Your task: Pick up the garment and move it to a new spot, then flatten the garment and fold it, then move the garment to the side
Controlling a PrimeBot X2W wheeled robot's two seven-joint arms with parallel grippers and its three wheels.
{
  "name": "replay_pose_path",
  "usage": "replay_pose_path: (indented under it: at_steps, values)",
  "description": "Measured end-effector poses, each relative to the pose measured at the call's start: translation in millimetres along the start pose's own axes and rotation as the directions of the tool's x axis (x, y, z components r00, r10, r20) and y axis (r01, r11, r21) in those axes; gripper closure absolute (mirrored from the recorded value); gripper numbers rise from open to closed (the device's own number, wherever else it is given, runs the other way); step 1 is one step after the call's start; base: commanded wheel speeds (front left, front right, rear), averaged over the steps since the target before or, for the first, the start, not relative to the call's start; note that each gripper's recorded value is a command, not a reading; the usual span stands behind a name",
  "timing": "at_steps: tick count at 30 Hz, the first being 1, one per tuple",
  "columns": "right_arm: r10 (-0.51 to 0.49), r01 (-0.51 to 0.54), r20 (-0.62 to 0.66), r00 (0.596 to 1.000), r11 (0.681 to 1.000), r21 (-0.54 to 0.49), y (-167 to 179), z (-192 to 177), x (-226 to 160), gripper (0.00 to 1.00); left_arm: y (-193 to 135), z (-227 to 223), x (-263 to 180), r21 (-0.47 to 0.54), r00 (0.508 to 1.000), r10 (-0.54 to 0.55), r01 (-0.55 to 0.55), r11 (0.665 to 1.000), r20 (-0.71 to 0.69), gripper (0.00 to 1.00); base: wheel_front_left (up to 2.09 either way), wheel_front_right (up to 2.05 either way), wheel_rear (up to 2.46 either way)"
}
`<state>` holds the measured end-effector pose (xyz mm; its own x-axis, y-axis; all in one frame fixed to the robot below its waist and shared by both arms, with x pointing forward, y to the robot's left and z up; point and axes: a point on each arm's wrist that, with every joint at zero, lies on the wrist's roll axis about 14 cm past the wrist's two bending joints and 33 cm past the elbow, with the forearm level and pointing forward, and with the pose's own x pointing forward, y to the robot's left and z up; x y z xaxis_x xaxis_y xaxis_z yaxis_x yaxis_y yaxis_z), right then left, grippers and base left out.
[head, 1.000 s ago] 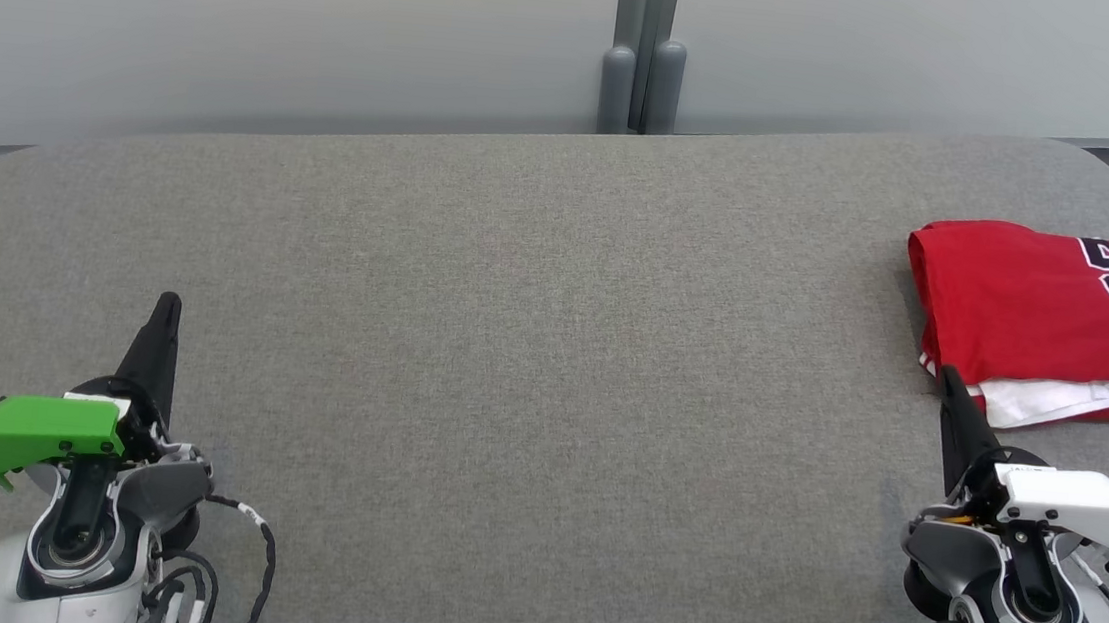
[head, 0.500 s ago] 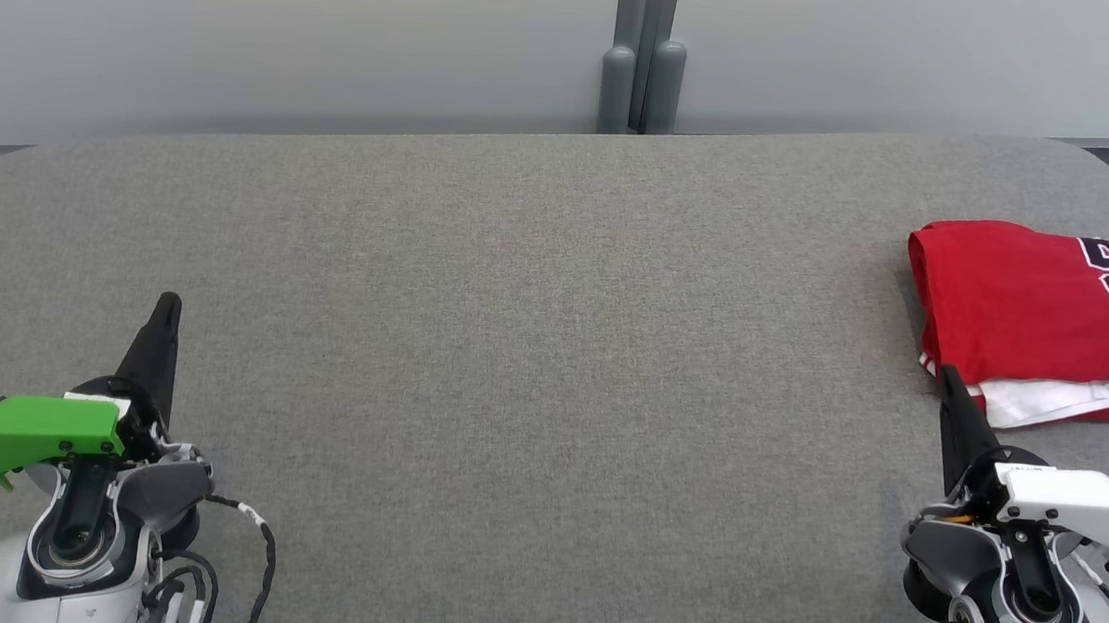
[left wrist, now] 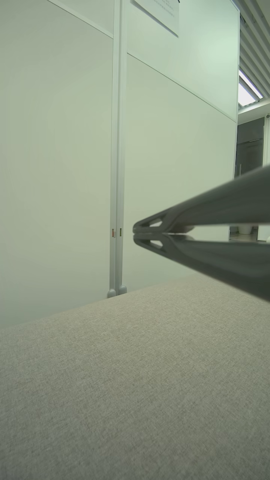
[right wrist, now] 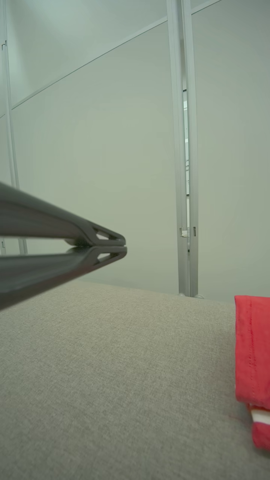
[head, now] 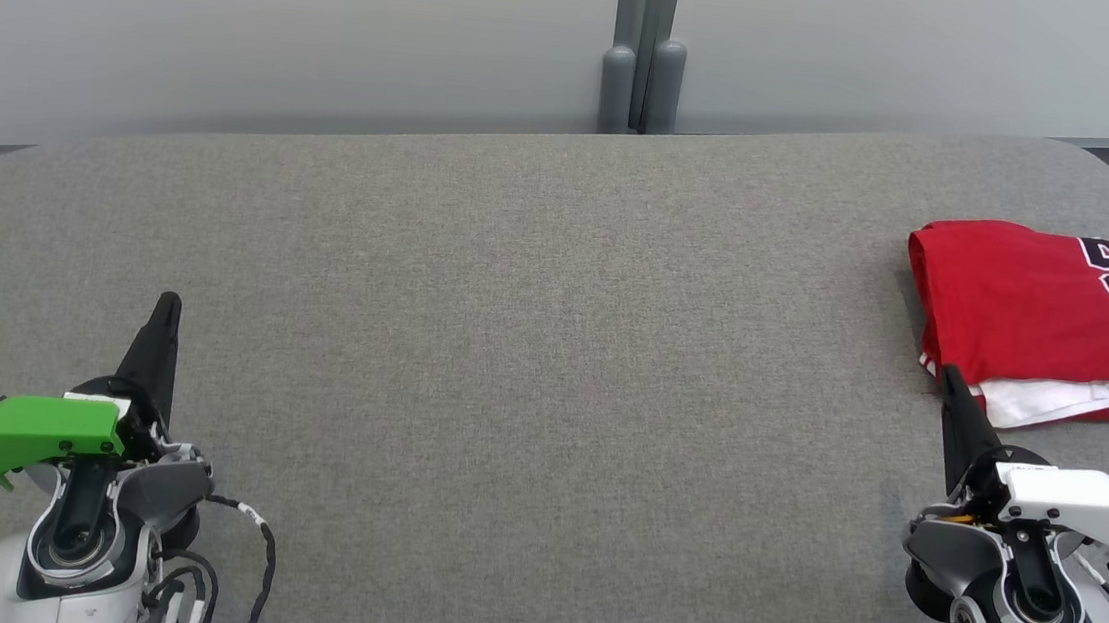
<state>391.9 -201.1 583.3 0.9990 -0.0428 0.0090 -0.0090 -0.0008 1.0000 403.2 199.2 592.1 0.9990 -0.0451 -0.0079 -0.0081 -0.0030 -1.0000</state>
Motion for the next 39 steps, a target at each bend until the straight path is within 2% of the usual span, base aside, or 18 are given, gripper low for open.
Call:
replay_pose_path:
  at_steps: [39]
  values:
    - [-0.003, 0.003, 0.000, 1.000, 1.000, 0.004, 1.7, 0.3, -1.2, 1.00, -0.2, 0.1, 0.1, 0.000, 1.000, -0.001, 0.001, 1.000, 0.000, 1.00, 0.00, 0.00, 0.00]
